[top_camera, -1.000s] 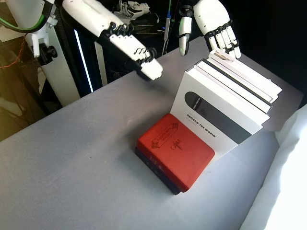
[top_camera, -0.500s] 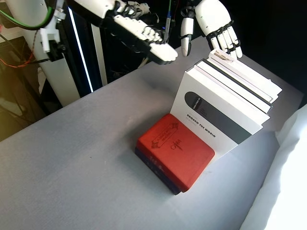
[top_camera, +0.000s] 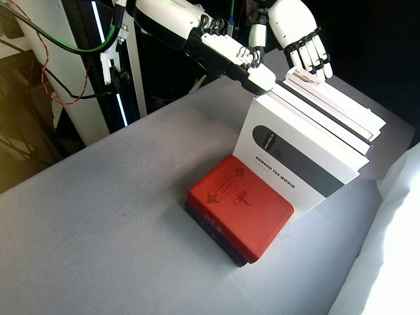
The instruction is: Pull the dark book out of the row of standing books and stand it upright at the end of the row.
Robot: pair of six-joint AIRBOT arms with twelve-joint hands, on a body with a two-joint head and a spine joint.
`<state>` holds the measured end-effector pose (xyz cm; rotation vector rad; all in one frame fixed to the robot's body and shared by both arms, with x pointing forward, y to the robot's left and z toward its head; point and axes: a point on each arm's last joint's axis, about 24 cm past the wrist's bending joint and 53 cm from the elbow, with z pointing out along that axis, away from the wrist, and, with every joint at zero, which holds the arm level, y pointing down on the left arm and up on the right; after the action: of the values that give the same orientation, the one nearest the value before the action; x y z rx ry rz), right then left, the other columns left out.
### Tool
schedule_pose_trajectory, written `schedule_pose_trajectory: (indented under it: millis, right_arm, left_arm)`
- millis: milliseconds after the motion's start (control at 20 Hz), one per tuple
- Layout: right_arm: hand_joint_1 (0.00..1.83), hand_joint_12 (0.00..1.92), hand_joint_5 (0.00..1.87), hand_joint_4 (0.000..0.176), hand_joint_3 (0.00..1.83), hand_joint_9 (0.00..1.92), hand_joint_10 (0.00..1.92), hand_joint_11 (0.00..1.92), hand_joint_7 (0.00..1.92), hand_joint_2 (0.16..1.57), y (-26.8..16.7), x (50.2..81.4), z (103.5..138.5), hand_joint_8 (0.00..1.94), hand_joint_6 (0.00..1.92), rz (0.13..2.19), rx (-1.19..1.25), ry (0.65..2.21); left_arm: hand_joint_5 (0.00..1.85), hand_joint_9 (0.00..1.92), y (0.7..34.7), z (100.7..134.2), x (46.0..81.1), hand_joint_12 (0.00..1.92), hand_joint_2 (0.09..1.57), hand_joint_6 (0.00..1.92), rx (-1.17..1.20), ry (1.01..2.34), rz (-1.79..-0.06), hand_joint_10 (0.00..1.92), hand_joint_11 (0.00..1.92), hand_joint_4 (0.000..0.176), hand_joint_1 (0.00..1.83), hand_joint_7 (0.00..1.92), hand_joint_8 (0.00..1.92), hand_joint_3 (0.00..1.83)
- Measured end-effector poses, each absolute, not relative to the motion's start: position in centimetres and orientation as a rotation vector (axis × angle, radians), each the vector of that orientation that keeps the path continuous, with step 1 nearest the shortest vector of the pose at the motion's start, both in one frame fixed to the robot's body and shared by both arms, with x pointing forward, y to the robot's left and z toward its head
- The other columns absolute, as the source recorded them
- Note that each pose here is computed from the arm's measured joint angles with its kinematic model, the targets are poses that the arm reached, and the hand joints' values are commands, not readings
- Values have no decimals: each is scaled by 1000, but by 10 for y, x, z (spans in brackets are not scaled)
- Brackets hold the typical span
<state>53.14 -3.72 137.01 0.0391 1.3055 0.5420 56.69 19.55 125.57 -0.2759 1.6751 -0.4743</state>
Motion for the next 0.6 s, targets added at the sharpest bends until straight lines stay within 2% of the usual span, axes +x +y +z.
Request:
schedule_pose_trajectory:
  millis: [600]
  right_arm:
    - [0, 0, 20, 0, 45, 0, 0, 0, 0, 1342, -26, 541, 1362, 0, 1, 573, 19, 1311]
  left_arm:
    - [139, 66, 194, 1256, 566, 18, 1158, 7, -274, 1676, -477, 3, 22, 0, 0, 105, 4, 2]
